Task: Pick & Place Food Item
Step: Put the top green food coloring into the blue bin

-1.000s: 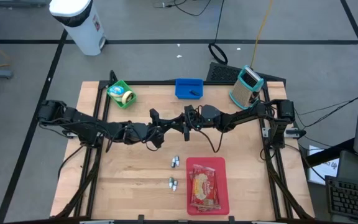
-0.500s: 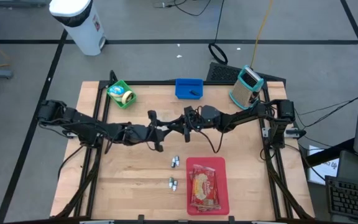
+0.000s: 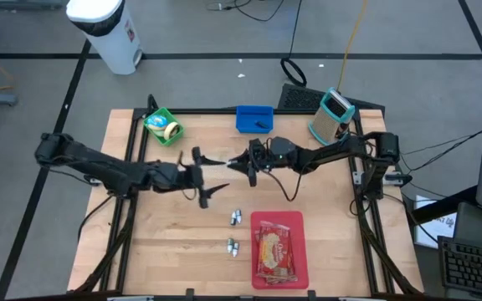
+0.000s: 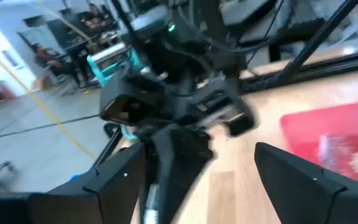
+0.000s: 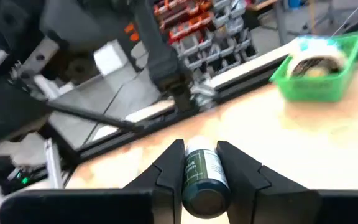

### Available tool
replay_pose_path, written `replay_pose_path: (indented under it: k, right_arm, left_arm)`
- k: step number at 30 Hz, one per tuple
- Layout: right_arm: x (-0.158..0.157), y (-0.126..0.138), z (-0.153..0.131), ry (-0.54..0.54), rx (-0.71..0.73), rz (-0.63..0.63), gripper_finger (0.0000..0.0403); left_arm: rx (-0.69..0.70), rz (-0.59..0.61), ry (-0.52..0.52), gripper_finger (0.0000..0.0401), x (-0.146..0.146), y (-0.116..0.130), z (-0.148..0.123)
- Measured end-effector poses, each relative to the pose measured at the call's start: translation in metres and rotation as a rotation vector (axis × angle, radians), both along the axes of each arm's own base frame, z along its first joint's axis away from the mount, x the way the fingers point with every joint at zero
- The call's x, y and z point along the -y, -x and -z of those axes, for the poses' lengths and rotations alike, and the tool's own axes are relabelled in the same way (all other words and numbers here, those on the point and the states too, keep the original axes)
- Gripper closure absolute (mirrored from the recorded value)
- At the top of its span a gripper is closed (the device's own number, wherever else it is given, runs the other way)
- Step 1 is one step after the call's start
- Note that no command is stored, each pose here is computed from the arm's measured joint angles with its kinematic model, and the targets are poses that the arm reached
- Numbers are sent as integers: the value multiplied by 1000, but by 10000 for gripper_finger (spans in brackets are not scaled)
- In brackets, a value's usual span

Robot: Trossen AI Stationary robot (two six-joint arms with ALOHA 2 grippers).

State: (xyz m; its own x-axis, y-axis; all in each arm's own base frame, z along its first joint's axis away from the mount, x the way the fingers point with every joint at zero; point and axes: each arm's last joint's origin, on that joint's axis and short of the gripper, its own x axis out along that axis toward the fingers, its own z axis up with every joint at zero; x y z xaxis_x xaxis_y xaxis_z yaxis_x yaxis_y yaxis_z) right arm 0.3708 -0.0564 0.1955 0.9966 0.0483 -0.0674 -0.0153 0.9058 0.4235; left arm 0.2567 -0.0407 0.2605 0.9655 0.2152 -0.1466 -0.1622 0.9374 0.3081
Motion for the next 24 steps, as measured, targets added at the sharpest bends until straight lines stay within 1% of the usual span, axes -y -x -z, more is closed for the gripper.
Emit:
replay_pose_path:
  k: [3, 6, 9, 11, 13, 16, 18, 21, 24]
  right_arm:
    - [14, 7, -10, 16, -9, 42, 334]
    - [31, 17, -18, 62, -52, 95, 333]
    - [52, 29, -26, 143, -94, 222, 336]
    - [69, 38, -26, 183, -163, 334, 337]
    - [85, 46, -21, 202, -239, 439, 336]
    - [107, 59, -11, 188, -356, 550, 335]
    - [118, 64, -4, 169, -395, 598, 334]
    - [125, 68, 5, 119, -432, 620, 334]
    - [126, 66, 3, 126, -401, 624, 333]
  left_arm:
    - [-1, 14, 35, 88, -9, 17, -3]
    - [12, -5, 107, 91, -22, 32, 8]
    - [48, -74, 184, 101, -37, 46, 29]
    - [95, -111, 252, 109, -44, 53, 43]
    - [135, -123, 313, 115, -49, 59, 56]
    - [189, -109, 386, 123, -51, 63, 65]
    - [180, -108, 407, 127, -52, 63, 70]
    - [185, -107, 407, 126, -52, 63, 70]
    - [179, -108, 401, 124, -52, 60, 73]
